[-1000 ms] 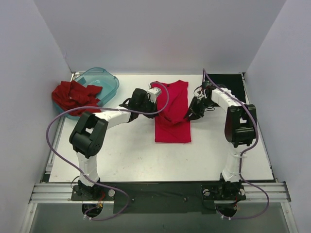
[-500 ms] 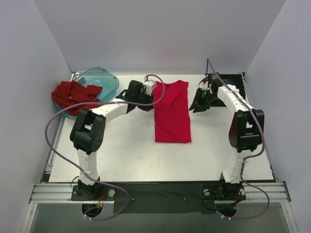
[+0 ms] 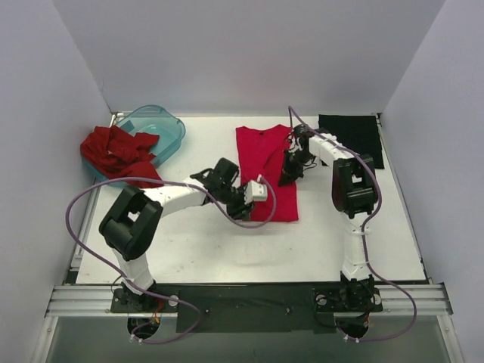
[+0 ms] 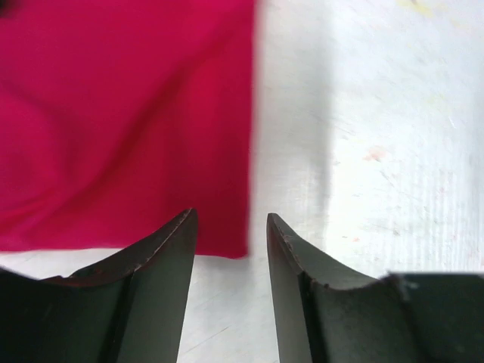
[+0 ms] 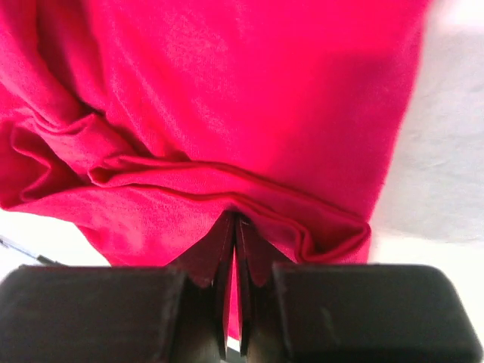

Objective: Fold and stack the t-shirts
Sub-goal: Fold the folded rectangular tshirt in 1/3 of the way, then grab one side of the 2/3 rectangular tshirt with both arms, then fold the long partially folded tshirt into a neat square

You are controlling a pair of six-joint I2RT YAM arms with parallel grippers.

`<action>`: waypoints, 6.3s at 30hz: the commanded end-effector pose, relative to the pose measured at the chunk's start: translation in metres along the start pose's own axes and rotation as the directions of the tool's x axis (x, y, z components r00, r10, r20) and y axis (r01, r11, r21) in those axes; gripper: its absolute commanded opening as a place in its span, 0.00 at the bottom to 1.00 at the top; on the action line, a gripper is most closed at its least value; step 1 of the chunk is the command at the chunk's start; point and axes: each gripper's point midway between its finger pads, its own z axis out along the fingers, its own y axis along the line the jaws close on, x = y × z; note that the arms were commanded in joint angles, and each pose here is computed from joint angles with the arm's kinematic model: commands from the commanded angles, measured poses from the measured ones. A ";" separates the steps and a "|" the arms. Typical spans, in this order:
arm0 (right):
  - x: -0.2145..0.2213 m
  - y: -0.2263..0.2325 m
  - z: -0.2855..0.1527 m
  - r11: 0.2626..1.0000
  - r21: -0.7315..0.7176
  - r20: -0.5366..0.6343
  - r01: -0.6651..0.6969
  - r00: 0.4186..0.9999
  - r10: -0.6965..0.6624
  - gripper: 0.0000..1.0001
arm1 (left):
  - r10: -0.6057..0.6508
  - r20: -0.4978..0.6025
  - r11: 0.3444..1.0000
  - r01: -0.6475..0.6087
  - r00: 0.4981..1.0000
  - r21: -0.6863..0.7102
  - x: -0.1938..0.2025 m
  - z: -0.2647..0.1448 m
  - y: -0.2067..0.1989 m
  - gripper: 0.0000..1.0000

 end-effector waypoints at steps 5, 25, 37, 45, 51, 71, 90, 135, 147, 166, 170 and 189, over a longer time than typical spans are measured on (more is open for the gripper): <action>-0.037 -0.002 -0.016 0.998 0.048 0.085 -0.027 0.996 0.023 0.00 | 0.307 -0.120 0.949 -0.313 0.944 -0.031 0.017 0.028 -0.019 0.62; -0.023 -0.050 -0.032 0.981 0.150 0.050 0.125 0.990 -0.133 0.47 | 0.406 -0.127 0.911 -0.412 0.905 -0.017 0.002 0.028 -0.031 0.66; -0.054 -0.048 -0.036 0.988 0.131 0.135 0.082 0.986 -0.100 0.00 | 0.504 -0.278 0.861 -0.501 0.818 0.088 0.041 0.041 -0.049 0.00; -0.080 -0.049 -0.045 0.995 0.098 0.215 0.015 0.976 -0.036 0.00 | 0.490 -0.309 0.871 -0.468 0.815 0.149 0.056 0.028 -0.063 0.00; -0.055 -0.041 -0.033 0.999 0.031 0.139 0.021 0.990 -0.025 0.46 | 0.468 -0.304 0.882 -0.458 0.830 0.108 0.043 0.029 -0.057 0.00; 0.127 -0.047 -0.020 0.961 -0.109 -0.030 -0.254 0.967 0.253 0.45 | 0.453 -0.294 0.887 -0.457 0.842 0.059 0.035 0.024 -0.053 0.00; 0.285 -0.022 -0.086 0.991 0.004 -0.191 -0.135 0.973 0.133 0.00 | 0.140 -0.347 0.972 -0.062 0.927 0.226 0.019 -0.094 -0.149 0.00; 0.074 -0.014 -0.081 0.963 -0.068 0.013 -0.261 0.965 0.263 0.43 | -0.390 -0.164 0.905 0.344 0.906 -0.251 0.002 -0.072 0.061 0.56; 0.125 0.025 -0.079 0.999 -0.050 0.178 -0.015 0.984 0.023 0.07 | -0.537 -0.109 0.844 0.529 0.837 -0.090 -0.002 -0.075 -0.020 0.27; 0.061 0.001 -0.031 0.994 0.110 0.159 -0.013 0.987 -0.005 0.00 | -0.628 -0.127 0.769 0.588 0.768 -0.250 0.052 -0.025 0.036 0.36; 0.060 0.010 -0.078 0.991 0.113 0.236 0.071 0.967 -0.096 0.40 | -0.633 -0.059 0.758 0.603 0.772 -0.250 0.035 -0.044 0.049 0.44; 0.153 0.013 0.005 0.976 -0.216 -0.017 -0.036 0.999 0.034 0.47 | -0.752 0.017 0.631 0.728 0.659 -0.269 0.055 -0.082 0.008 0.54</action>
